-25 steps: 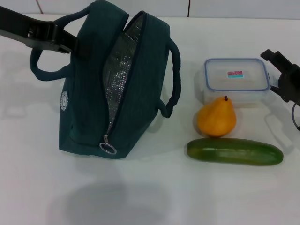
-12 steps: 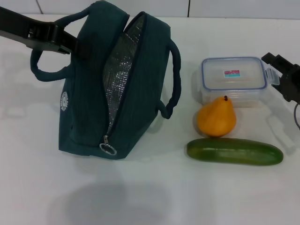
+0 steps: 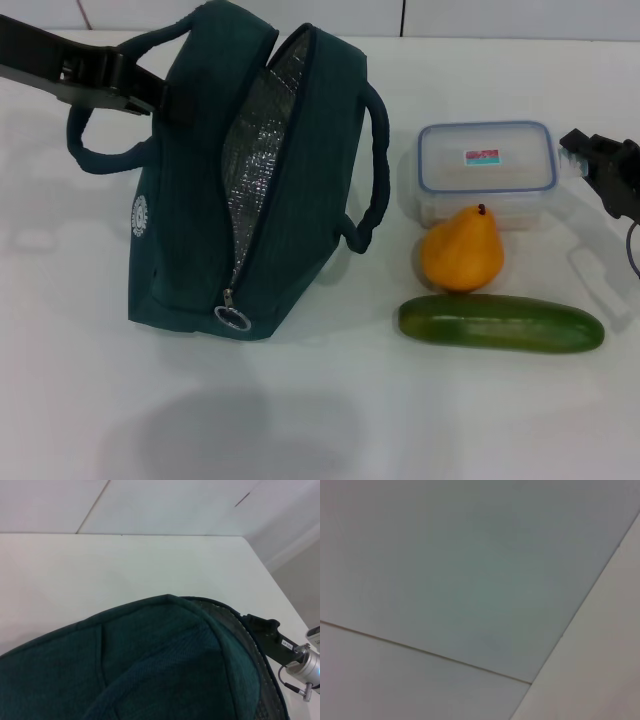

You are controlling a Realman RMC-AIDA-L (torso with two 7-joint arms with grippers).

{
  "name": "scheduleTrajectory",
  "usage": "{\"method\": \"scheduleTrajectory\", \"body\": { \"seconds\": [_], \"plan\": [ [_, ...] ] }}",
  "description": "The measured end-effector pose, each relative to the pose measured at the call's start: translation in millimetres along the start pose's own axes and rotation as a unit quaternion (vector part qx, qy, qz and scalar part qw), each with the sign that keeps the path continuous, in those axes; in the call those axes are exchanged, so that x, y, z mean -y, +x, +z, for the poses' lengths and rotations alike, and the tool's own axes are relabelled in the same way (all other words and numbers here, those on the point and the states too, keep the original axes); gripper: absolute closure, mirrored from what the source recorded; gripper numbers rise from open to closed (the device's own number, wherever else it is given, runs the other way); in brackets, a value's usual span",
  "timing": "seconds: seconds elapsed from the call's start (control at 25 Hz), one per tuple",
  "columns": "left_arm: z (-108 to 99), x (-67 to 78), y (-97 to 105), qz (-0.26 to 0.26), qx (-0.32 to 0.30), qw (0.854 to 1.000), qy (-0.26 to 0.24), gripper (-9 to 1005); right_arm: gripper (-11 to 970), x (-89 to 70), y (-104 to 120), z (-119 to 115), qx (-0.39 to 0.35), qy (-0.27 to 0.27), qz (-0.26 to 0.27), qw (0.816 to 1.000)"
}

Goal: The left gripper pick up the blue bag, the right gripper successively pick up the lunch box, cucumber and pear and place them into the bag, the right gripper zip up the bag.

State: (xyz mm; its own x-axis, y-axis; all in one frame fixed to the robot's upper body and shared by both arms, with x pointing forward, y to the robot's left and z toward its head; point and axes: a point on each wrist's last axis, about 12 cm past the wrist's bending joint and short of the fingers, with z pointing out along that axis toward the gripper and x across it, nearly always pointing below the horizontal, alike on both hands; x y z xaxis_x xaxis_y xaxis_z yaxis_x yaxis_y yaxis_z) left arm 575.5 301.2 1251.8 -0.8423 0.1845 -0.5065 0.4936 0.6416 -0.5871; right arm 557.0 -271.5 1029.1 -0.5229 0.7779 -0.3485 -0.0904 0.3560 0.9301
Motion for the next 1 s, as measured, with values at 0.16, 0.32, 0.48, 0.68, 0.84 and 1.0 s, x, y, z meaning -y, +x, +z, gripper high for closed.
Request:
{"method": "scheduleTrajectory", "body": {
  "seconds": [0.16,0.32,0.48,0.68,0.84,1.0],
  "plan": [
    [0,-0.7,1,-0.001,0.0,1.0,0.0,956,852,0.2,0,0,-0.001,0.002,-0.001,1.0],
    [-1,-0.9,2,-0.001,0.0,1.0,0.001,956,858,-0.2,0,-2,-0.001,-0.004,-0.011,1.0],
    [-2,-0.8,2,0.0,0.001,1.0,0.001,956,864,-1.9,1,-5,0.0,-0.018,-0.022,1.0],
    [-1,-0.5,2,0.0,0.0,1.0,0.002,956,867,-6.1,0,-12,0.012,-0.048,-0.032,0.998],
    [-1,-0.1,1,0.001,0.0,1.0,0.002,956,868,-9.1,-5,-20,0.03,-0.073,-0.033,0.996],
    [0,0.2,2,0.001,-0.001,1.0,0.003,956,868,-10.3,-8,-29,0.053,-0.091,-0.024,0.994]
  ]
}}
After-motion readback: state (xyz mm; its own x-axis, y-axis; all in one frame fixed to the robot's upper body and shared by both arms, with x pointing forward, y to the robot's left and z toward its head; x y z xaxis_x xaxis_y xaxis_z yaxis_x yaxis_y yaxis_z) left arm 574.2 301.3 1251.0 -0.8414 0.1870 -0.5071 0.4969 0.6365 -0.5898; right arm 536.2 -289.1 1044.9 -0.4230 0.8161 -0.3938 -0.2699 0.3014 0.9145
